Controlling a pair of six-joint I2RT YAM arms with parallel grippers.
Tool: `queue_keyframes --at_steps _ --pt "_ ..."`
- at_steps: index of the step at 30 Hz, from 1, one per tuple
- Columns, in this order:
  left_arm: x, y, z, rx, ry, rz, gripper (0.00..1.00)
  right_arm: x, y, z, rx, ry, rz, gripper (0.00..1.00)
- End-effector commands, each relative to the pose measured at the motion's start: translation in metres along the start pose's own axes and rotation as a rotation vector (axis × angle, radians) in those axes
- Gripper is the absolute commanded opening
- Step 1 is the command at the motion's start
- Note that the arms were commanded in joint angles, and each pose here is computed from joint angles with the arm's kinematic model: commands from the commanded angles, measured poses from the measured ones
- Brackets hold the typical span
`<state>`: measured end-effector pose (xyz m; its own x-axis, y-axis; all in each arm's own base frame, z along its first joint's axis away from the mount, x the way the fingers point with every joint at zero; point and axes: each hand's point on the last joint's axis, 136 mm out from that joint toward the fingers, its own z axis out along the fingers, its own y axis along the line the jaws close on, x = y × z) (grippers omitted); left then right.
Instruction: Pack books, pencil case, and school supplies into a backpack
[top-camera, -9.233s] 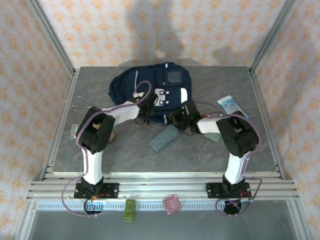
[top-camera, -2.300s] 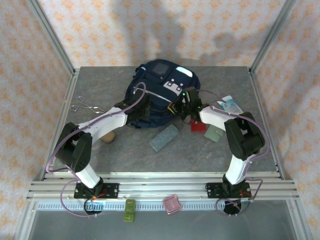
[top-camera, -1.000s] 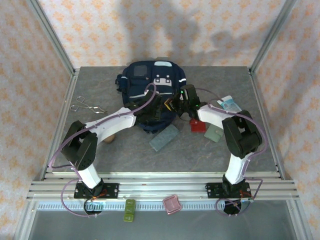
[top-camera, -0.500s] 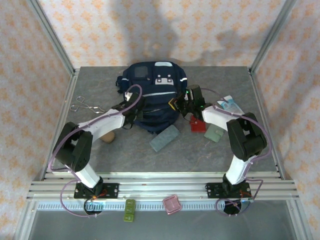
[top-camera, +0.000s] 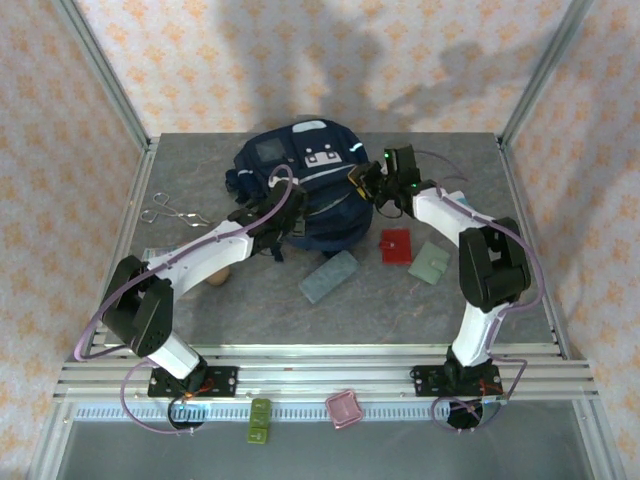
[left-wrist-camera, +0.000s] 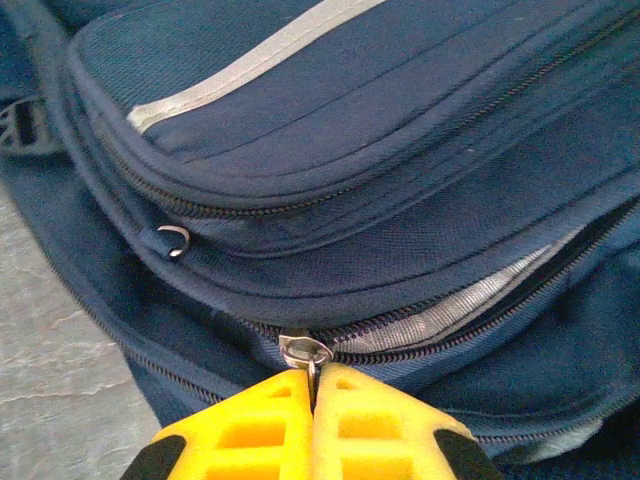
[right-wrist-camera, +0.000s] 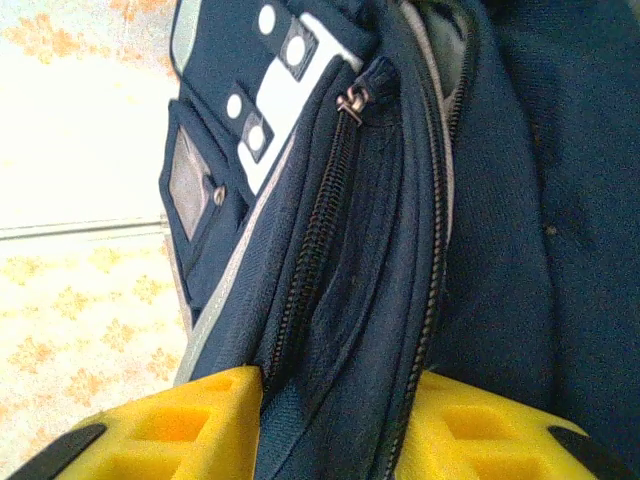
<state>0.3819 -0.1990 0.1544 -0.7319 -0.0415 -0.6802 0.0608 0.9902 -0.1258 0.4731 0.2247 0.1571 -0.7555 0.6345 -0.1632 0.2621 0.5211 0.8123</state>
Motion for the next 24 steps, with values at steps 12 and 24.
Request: queue_keyframes --at_steps 12,24 --pt "-0.017 -0.06 -0.003 0.168 -0.03 -0.006 0.0 0.09 0.037 0.002 -0.116 0.142 -0.023 0.39" --pt "0.006 0.025 0.008 -0.1 -0.017 -0.042 0.0 0.09 0.037 -0.001 -0.122 0.113 -0.036 0.0"
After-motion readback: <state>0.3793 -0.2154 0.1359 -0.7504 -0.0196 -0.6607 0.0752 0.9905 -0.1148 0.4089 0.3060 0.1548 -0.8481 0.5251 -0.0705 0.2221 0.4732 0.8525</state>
